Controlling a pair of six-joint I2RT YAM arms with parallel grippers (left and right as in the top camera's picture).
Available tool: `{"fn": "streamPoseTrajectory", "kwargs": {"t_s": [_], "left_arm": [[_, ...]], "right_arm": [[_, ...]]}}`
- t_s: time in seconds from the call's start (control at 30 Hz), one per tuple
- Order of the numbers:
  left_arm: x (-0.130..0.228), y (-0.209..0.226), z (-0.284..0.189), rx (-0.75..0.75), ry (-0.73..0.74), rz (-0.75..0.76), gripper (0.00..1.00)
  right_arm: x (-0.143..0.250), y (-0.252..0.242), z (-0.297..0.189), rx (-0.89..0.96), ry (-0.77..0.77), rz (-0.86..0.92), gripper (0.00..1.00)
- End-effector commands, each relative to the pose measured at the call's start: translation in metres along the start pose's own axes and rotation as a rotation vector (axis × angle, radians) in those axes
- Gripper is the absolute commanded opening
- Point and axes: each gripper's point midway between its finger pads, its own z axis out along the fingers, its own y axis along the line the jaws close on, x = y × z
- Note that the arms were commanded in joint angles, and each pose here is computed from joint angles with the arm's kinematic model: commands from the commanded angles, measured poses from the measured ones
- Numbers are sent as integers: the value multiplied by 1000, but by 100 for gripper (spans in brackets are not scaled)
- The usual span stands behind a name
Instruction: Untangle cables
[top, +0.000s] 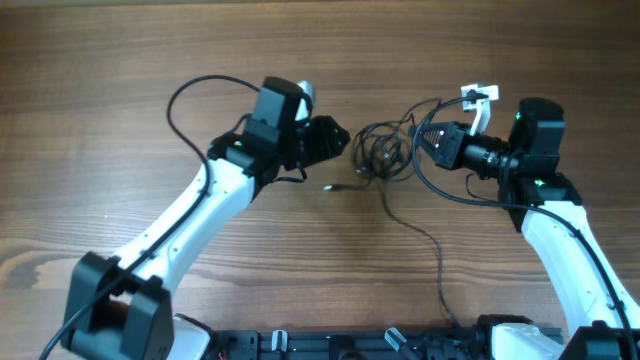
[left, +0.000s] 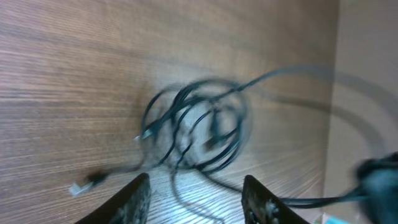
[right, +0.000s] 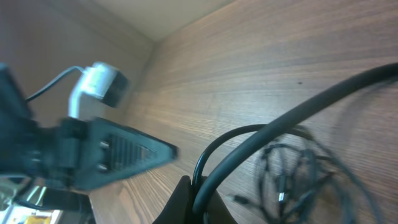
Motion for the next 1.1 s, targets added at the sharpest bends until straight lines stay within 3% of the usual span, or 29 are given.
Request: {"fn": "streamPoseTrajectory", "kwargs": {"t_s": [0.0,0.07,0.17,0.23,0.27,0.3,0.43,0.57,0.7,0.83,0.97,1.07], "left_arm": [[17,-7,22,16,73,47,53],[24,-18,29,56,90,76,61],[32,-50,29,193,114,200,61],[36,-61,29,237,113,278,65],[37,-63,29,241,112,296,70],[36,-62,29,239,110,295,74],[37,-59,30,224,113,288,81],[30,-45,33,142,75,271,84],[27,-41,34,119,57,270,91],[25,-41,34,116,52,271,98],[20,-37,34,90,26,270,98],[13,-31,35,46,-9,190,98]], "right_arm": [[4,19,4,-61,25,-42,5],[5,23,6,-71,30,-55,5],[6,14,8,-23,26,-30,5],[6,-10,7,107,9,9,45],[8,-32,3,232,-4,41,78],[12,-54,-4,355,-13,73,100],[50,-129,-59,883,-48,373,100],[67,-129,-73,947,18,375,100],[44,-114,-101,1034,-49,316,100],[6,-78,-94,888,-72,55,100],[17,-77,-74,798,1,77,99],[49,-90,-46,709,144,163,98]]}}
